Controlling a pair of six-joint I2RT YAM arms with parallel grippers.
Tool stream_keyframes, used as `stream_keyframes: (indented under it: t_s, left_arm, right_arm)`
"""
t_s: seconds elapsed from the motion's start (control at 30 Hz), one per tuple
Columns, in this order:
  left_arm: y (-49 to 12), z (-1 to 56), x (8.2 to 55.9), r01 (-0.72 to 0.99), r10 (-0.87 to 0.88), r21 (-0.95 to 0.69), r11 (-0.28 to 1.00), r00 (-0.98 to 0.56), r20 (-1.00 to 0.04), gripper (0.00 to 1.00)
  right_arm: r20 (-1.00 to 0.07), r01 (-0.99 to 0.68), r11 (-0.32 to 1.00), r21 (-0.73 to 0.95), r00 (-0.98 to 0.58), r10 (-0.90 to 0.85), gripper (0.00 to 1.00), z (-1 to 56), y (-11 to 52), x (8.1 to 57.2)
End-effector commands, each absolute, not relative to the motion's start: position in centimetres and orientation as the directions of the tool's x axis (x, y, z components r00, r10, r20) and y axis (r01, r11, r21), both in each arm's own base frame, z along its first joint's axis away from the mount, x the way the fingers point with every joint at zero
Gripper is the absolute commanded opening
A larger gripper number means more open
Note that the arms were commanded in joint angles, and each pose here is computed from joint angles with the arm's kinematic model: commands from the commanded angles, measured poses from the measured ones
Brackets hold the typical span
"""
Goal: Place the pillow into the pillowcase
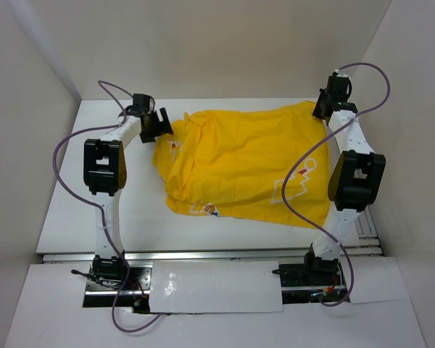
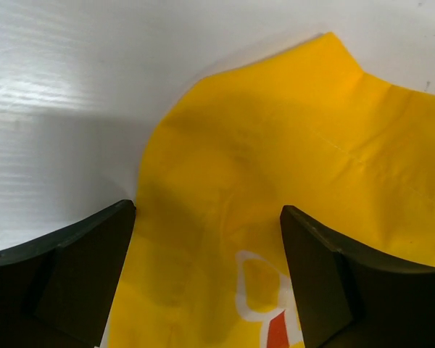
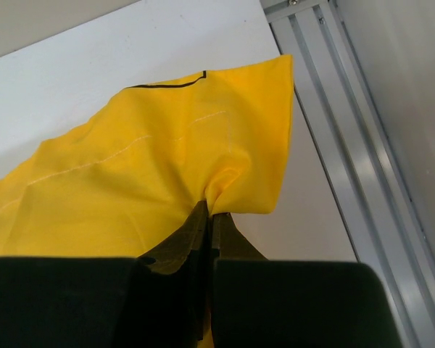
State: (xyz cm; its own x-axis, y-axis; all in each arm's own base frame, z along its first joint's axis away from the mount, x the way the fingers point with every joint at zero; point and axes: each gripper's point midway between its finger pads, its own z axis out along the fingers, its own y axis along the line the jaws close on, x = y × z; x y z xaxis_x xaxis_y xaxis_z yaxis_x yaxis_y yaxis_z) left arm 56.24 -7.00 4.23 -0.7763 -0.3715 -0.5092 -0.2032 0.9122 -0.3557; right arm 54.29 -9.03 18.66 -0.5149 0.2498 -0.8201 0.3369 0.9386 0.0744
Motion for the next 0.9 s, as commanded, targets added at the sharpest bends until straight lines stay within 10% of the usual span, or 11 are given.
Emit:
stream_keyframes:
  t_s: [0.0, 0.13, 0.27, 0.6, 0.87]
  left_arm:
    - [-9.9, 3.4, 56.6, -0.147, -0.336, -0.378, 0.914, -0.797, -0.503, 0.93]
    - [-11.2, 0.6, 54.3, -0.161, -0.3, -0.317, 0.935, -0.836, -0.46, 0.72]
    - [-12.0, -0.5, 54.4, -0.173, -0.289, -0.276, 0.946, -0.836, -0.467, 0.0]
    - [-2.3, 21.7, 57.9, -0.337, -0.385, -0.245, 0.909, -0.453, -0.804, 0.0]
    - [10.7, 37.7, 50.6, -0.443, -0.436, -0.338, 0.83, -0.138, -0.889, 0.0]
  right_arm:
    - [-0.883, 0.33, 0.941, 0.074, -0.417, 0.215, 0.0, 23.4, -9.2, 55.2]
    - [-0.883, 0.341, 0.937, 0.078, -0.413, 0.224, 0.0, 23.3, -9.3, 55.4]
    - [-0.877, 0.324, 0.942, 0.086, -0.424, 0.226, 0.0, 22.9, -9.0, 55.3]
    - [-0.97, 0.338, 0.935, 0.11, -0.167, 0.175, 0.0, 36.0, -11.0, 56.1]
    - [-0.984, 0.485, 0.858, 0.171, 0.131, 0.122, 0.0, 49.9, -18.0, 49.8]
